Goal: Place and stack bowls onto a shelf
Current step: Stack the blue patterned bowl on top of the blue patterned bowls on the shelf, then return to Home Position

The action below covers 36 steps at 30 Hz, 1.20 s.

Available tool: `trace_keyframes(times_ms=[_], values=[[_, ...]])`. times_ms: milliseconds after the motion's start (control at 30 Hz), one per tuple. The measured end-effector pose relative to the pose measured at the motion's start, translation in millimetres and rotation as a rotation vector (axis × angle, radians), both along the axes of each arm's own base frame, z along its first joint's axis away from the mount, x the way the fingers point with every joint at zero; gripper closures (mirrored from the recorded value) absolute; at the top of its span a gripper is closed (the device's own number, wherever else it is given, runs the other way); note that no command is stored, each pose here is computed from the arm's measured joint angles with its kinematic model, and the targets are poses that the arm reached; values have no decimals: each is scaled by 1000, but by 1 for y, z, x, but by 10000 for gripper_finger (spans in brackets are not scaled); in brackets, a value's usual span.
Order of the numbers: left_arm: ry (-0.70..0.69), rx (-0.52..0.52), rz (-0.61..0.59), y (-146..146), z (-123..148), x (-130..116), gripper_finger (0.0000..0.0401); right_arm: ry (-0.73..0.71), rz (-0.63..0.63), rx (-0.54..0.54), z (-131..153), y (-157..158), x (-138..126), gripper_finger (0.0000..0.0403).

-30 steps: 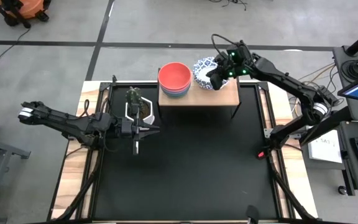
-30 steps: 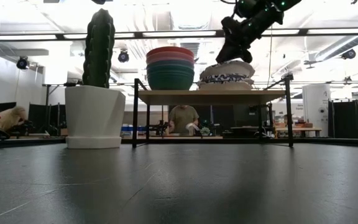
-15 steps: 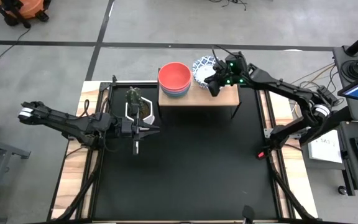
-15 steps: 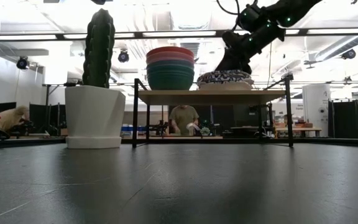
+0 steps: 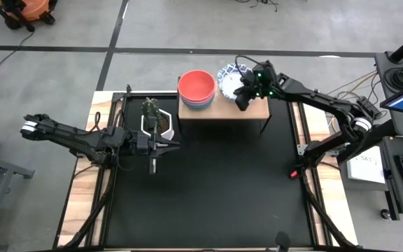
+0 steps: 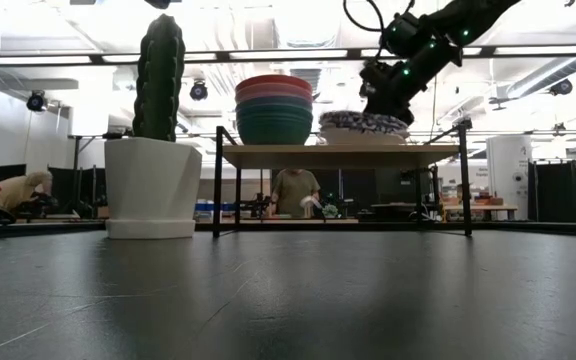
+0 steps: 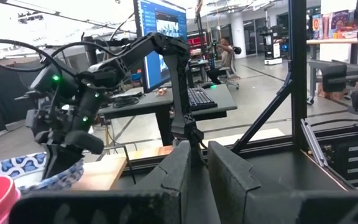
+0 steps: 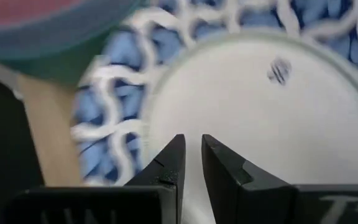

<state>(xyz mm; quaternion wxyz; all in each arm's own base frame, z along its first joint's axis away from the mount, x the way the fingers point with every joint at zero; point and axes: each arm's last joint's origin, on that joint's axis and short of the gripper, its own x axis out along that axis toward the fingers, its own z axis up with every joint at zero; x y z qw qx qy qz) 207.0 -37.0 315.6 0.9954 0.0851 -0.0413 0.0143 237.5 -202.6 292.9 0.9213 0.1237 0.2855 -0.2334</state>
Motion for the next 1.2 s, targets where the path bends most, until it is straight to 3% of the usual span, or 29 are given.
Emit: trace_keyframes(times_ms=[167,600,800,1033,1200], values=[[0,-10,-1,0,0,0,362,60,22,40,-1,9,-4,360],[0,-16,-1,0,0,0,362,-51,24,-62,49,28,-22,360],[113,38,1,3,-5,-15,362,-198,239,-94,60,61,-39,360],[139,-15,-4,12,3,-58,362,-249,485,-237,13,119,-72,360],[100,-55,-6,17,-3,-80,362,-376,561,-302,-20,148,-92,360]])
